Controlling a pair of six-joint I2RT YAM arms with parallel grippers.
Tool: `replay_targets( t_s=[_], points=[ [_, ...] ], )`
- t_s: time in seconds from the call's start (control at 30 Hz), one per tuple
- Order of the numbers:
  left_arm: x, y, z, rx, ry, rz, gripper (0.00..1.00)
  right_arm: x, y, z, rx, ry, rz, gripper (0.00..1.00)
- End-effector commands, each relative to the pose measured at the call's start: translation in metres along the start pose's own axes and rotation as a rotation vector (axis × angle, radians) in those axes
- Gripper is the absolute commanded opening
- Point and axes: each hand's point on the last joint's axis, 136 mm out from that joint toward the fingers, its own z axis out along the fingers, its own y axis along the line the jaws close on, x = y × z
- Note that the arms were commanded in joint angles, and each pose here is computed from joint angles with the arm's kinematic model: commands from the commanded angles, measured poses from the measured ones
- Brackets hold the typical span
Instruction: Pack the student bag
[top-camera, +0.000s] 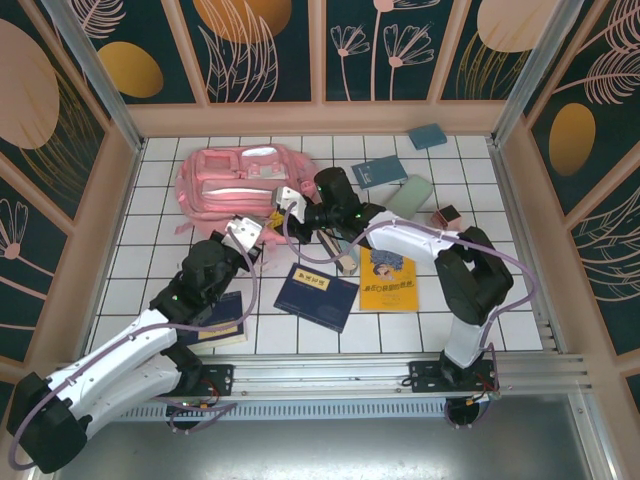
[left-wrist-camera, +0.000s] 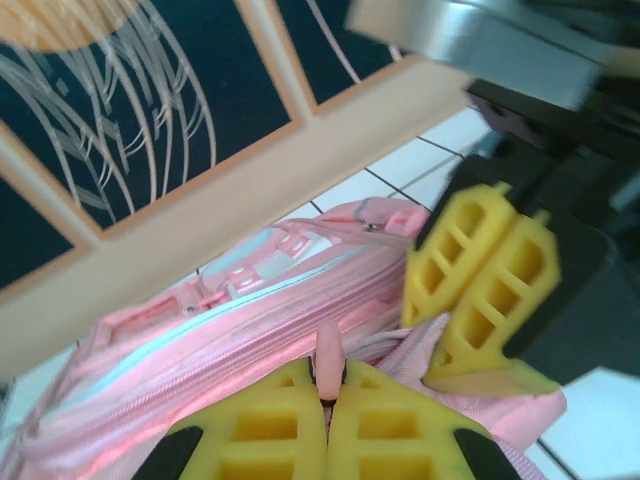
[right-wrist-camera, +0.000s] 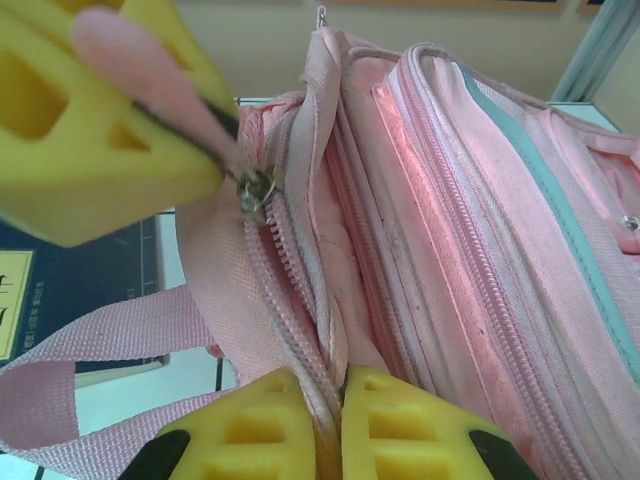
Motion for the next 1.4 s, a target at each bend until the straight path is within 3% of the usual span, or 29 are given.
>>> replay_targets(
  t_s=[0.0, 0.3, 0.6, 0.97, 1.37],
  points=[
    [-0.035, 0.035, -0.012, -0.149, -0.134, -0.296, 0.00, -0.029, -0.034, -0.020, 0.183, -0.078, -0.055, 0.00],
    [-0.024, 0.058, -0.023, -0.234, -0.142, -0.638, 0.00, -0.012, -0.043, -0.031, 0.291, -0.032, -0.086, 0.00],
    [0.012, 0.075, -0.033, -0.296, -0.127, -0.844, 0.00, 0.002, -0.055, -0.047, 0.397, -0.001, -0.080, 0.00],
    [0.047, 0.077, -0.030, -0.320, -0.091, -0.990, 0.00, 0.043, -0.070, -0.065, 0.556, 0.134, -0.089, 0.00],
    [0.061, 0.081, -0.014, -0.308, -0.105, -1.111, 0.00, 0.062, -0.131, -0.122, 0.837, 0.129, 0.050, 0.00]
  ],
)
